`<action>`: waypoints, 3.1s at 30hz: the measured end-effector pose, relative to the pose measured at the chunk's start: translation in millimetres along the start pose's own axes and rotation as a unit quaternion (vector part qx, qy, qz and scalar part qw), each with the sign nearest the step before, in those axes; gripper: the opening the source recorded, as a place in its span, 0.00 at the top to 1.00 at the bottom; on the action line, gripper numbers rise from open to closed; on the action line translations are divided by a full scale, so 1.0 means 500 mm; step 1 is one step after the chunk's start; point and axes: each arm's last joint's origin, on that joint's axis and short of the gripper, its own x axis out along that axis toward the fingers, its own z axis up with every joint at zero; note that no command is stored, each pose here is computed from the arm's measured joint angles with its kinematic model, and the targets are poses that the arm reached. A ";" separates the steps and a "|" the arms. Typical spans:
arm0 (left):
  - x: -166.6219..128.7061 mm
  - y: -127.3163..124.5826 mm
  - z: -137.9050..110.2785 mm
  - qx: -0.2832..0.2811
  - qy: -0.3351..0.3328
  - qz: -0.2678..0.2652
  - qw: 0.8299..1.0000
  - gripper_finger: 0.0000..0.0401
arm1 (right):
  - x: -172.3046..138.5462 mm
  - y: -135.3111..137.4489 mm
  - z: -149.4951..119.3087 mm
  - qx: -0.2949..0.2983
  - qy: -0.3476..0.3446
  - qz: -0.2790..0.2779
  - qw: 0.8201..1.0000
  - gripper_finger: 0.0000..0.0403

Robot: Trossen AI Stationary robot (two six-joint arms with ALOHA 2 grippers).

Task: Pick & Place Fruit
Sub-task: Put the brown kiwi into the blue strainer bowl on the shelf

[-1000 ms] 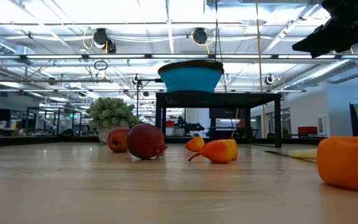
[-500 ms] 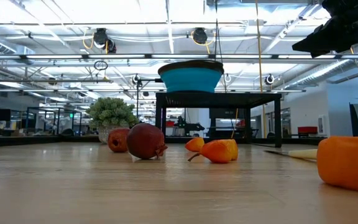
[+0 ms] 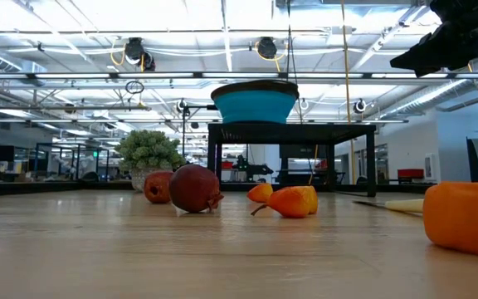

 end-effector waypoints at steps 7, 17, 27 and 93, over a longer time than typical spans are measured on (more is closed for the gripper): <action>0.000 0.004 0.004 -0.036 -0.020 0.038 0.998 0.46 | 0.000 0.000 0.000 0.000 0.000 0.000 1.000 1.00; -0.013 0.041 -0.063 -0.014 0.137 0.147 0.979 0.46 | 0.000 0.000 0.000 0.000 0.000 0.000 1.000 1.00; -0.031 0.127 -0.090 0.035 0.251 0.254 0.933 0.46 | 0.000 0.000 0.000 0.000 0.000 0.000 1.000 1.00; 0.051 0.667 -0.117 0.231 0.436 0.312 0.812 0.46 | 0.000 0.000 -0.001 0.006 0.002 0.000 1.000 1.00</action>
